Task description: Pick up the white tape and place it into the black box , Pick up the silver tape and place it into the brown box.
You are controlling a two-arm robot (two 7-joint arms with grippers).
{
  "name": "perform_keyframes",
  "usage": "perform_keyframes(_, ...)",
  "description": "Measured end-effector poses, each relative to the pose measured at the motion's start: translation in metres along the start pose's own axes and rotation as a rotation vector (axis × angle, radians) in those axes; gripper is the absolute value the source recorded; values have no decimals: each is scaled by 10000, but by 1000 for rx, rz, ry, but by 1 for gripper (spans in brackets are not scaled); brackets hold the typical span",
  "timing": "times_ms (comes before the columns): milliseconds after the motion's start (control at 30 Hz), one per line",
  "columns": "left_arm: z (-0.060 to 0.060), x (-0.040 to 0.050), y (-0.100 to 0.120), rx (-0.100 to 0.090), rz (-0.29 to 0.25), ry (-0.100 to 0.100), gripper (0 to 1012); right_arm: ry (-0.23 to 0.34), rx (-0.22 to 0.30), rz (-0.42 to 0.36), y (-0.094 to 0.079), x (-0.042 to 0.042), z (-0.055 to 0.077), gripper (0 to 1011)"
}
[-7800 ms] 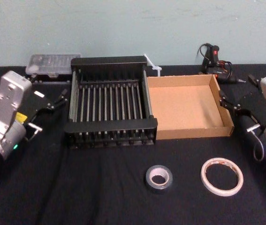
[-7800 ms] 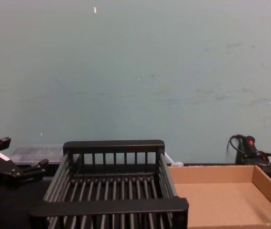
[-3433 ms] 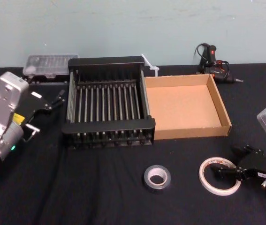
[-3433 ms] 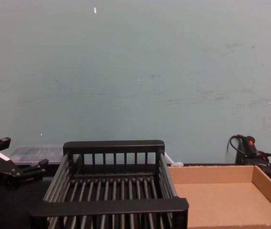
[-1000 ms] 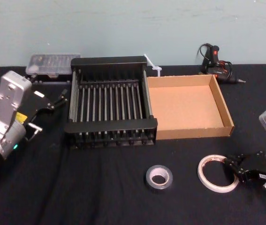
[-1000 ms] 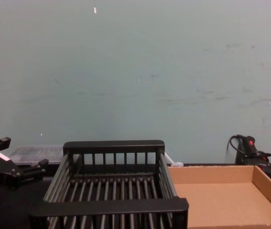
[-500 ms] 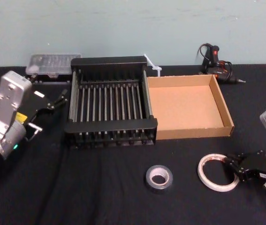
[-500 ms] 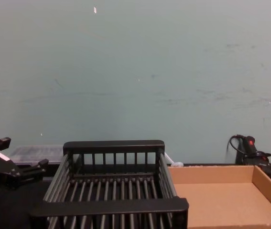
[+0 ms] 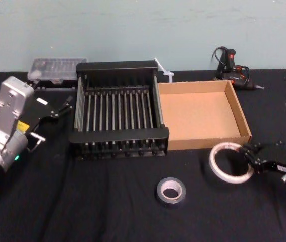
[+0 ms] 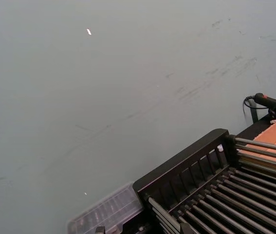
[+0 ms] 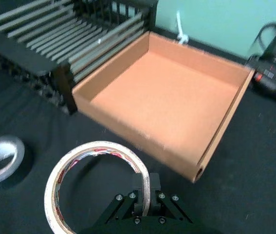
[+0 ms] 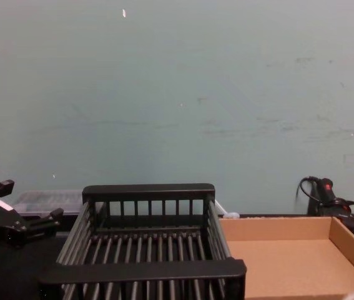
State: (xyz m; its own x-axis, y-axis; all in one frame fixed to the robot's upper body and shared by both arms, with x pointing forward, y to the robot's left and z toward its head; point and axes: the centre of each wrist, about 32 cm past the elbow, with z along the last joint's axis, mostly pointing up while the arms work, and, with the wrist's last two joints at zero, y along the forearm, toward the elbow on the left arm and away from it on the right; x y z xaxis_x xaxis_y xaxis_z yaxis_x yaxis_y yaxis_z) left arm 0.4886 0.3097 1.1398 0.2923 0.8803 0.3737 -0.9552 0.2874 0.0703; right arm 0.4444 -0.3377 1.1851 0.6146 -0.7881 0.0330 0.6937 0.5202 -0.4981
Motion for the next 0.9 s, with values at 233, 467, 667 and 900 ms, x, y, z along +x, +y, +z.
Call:
perform_keyframes(233,0,0,0,0,0,0,1001,-16,49,-21,107,10,170,93)
perform_keyframes(467,0,0,0,0,0,0,1001,-60,98,-30,263,15,405,93)
perform_keyframes(667,0,0,0,0,0,0,1001,-90,129,-27,392,22,555,93)
perform_keyframes(900,0,0,0,0,0,0,1001,-130,164,-8,581,6,768,93)
